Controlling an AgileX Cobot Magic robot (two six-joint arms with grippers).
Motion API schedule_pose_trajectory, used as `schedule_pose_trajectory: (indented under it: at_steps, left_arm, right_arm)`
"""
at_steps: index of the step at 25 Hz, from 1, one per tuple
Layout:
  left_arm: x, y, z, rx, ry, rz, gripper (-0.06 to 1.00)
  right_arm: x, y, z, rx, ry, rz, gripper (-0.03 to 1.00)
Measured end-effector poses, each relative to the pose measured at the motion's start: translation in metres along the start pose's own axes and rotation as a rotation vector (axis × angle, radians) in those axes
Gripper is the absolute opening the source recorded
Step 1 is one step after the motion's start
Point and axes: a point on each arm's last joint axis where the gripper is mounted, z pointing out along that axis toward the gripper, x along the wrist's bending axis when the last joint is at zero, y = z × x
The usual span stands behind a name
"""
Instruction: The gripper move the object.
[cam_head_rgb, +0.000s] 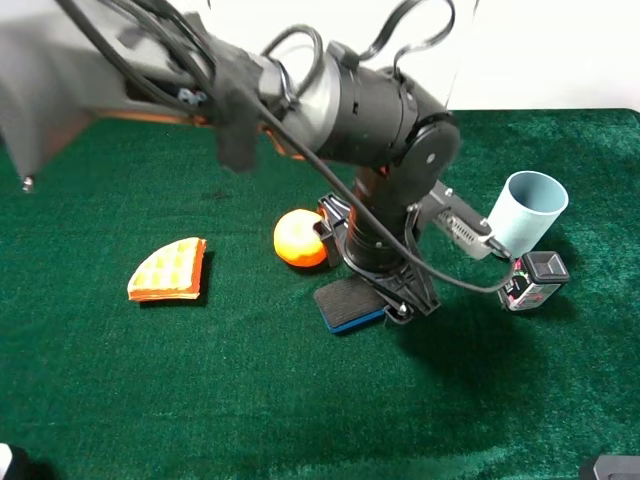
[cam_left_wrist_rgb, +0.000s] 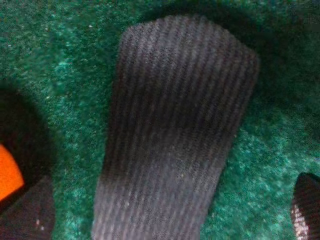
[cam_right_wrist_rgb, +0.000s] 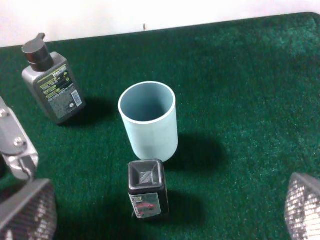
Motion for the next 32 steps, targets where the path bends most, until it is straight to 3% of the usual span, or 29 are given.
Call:
schedule_pose_trajectory:
  at_steps: [22, 32]
  left_arm:
    - [0.014, -0.017, -0.138, -0.073, 0.017, -0.027, 0.93]
    - [0.022, -0.032, -0.201, -0.222, 0.033, -0.014, 0.93]
  right_arm:
    - [0.000, 0.000, 0.000, -0.004, 0.000, 0.000, 0.70]
    - [0.000, 0.001, 0.000, -0.007, 0.001, 0.000, 0.70]
